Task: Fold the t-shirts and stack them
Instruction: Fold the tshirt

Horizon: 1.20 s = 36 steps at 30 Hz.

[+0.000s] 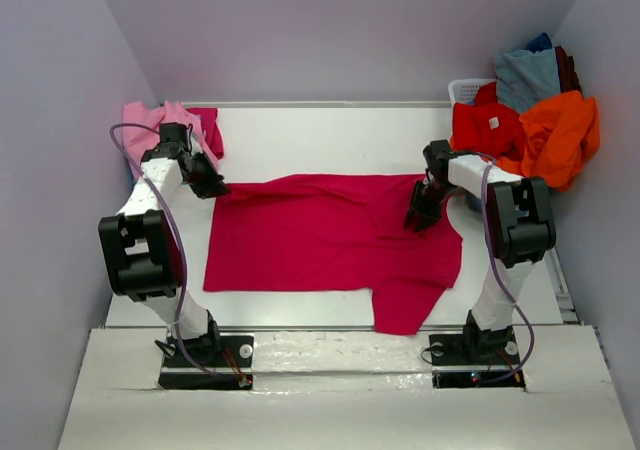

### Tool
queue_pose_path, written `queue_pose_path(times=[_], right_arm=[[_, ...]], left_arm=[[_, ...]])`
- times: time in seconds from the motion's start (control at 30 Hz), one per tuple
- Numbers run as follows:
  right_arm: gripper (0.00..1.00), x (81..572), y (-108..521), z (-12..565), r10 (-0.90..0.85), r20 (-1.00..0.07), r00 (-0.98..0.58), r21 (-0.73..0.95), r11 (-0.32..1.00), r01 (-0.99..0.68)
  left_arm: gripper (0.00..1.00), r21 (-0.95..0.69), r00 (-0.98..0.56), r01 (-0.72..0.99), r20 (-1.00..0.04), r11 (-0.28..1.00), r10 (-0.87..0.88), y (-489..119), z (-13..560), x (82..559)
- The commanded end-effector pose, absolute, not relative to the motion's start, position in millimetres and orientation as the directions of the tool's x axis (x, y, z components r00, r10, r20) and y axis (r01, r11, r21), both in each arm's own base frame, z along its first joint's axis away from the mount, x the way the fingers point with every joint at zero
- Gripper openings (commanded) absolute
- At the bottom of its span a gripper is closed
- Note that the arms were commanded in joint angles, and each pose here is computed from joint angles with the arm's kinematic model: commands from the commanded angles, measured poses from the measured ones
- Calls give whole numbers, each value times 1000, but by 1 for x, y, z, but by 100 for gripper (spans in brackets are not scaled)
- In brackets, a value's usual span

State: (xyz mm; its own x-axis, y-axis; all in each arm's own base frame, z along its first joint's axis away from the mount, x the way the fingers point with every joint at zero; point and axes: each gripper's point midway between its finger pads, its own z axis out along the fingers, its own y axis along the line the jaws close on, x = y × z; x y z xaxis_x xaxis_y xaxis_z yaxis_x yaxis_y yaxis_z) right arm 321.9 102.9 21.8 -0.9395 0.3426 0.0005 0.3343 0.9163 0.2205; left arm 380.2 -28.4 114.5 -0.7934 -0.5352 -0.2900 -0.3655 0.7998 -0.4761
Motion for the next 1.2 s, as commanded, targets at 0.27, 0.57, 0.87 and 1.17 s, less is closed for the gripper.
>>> queue_pose_path(times=[0.27, 0.57, 0.87, 1.17], right_arm=[[42, 316, 85, 13, 341, 8, -940, 159, 928, 338], [42, 312, 81, 11, 348, 12, -937, 157, 925, 345], [42, 312, 83, 11, 347, 16, -938, 164, 924, 345], [42, 311, 84, 9, 347, 20, -938, 170, 923, 345]], left_arm=[[6, -398, -796, -407, -287, 822, -533, -19, 100, 344], [8, -357, -789, -431, -295, 828, -538, -19, 91, 331], [59, -323, -793, -421, -322, 847, -517, -18, 91, 323], [68, -325, -792, -422, -321, 846, -519, -21, 84, 322]])
